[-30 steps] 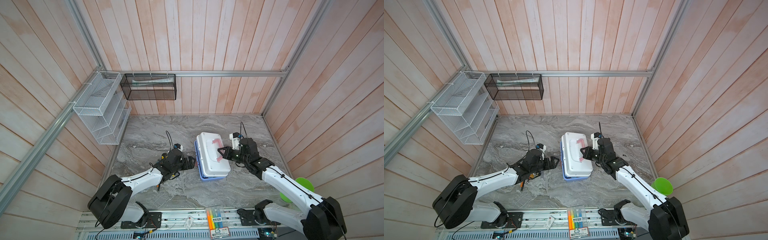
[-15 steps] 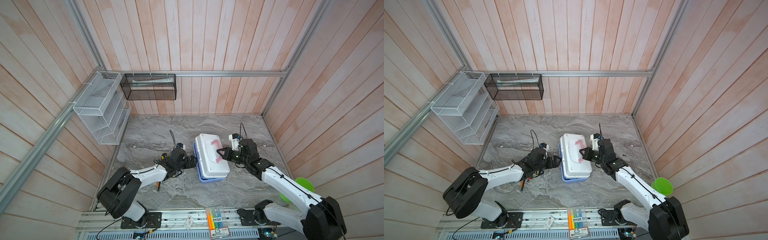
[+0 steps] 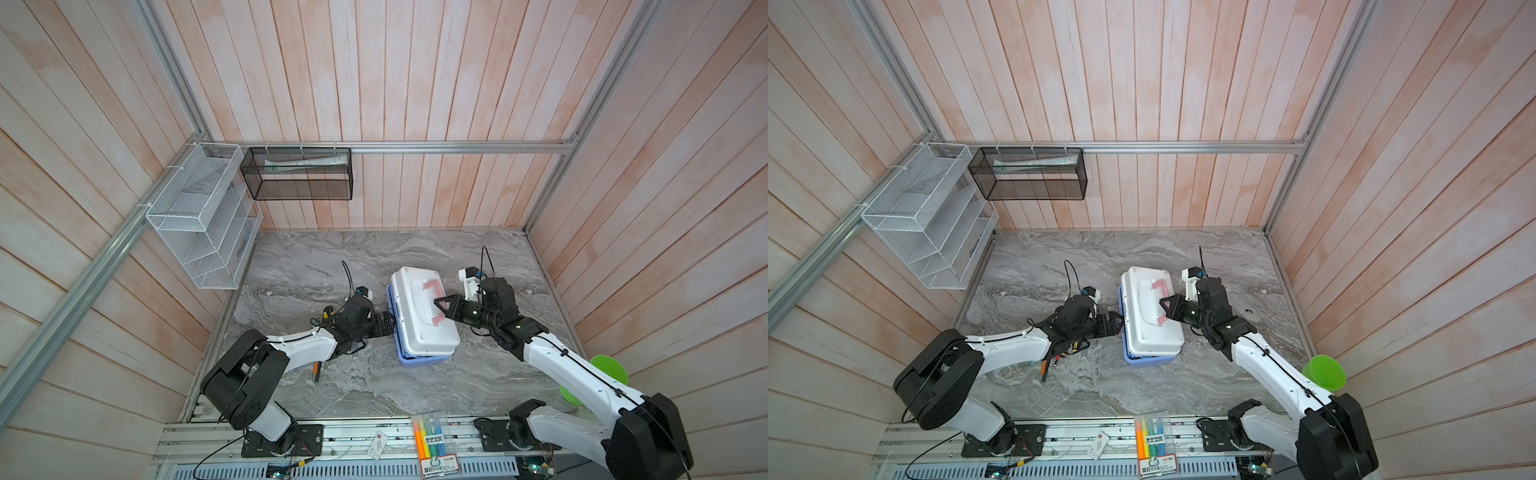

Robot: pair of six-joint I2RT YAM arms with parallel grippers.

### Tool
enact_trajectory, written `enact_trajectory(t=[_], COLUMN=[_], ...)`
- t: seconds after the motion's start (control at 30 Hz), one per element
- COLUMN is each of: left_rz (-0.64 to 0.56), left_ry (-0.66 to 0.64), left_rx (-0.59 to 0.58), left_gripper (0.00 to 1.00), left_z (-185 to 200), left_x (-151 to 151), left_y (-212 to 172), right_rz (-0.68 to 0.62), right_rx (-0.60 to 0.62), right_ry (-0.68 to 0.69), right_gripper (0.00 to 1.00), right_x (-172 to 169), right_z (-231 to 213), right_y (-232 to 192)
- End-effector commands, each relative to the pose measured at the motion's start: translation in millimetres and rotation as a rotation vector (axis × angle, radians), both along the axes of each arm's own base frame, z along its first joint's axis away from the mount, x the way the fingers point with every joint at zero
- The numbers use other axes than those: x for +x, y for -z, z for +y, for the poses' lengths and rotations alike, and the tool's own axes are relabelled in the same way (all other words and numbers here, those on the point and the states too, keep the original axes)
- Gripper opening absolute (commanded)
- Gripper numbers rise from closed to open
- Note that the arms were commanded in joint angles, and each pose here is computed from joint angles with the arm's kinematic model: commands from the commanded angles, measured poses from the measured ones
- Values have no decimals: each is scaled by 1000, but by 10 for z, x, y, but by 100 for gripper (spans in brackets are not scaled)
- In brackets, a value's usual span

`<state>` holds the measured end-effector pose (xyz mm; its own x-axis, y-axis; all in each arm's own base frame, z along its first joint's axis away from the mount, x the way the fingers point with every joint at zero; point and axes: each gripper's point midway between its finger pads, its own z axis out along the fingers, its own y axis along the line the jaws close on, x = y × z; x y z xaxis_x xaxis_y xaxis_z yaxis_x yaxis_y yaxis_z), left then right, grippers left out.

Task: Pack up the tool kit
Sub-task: 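Lift the white lid by its pink handle with the right gripper, swinging it open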

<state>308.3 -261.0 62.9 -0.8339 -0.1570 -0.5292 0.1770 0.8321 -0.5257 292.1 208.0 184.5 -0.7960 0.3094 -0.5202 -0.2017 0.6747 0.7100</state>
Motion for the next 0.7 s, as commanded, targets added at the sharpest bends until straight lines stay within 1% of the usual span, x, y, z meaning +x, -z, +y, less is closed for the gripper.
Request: enact_trajectory(t=[0.0, 0.17, 0.33, 0.67], left_rz=[53, 68, 61, 67], left_ry=[-15, -28, -39, -25], left_rx=[72, 97, 101, 100], left_gripper=[100, 100, 100, 100], left_z=[100, 142, 169, 128], left_x=[-42, -51, -42, -25], left_y=[214, 275, 263, 277], right_rz=[-114, -117, -93, -67], right_rx=[-10, -99, -169, -196], right_ry=[7, 65, 114, 219], right_gripper=[0, 0, 0, 0], right_x=[79, 129, 158, 162], right_z=[-71, -367, -663, -1130], right_y=[-349, -322, -187, -86])
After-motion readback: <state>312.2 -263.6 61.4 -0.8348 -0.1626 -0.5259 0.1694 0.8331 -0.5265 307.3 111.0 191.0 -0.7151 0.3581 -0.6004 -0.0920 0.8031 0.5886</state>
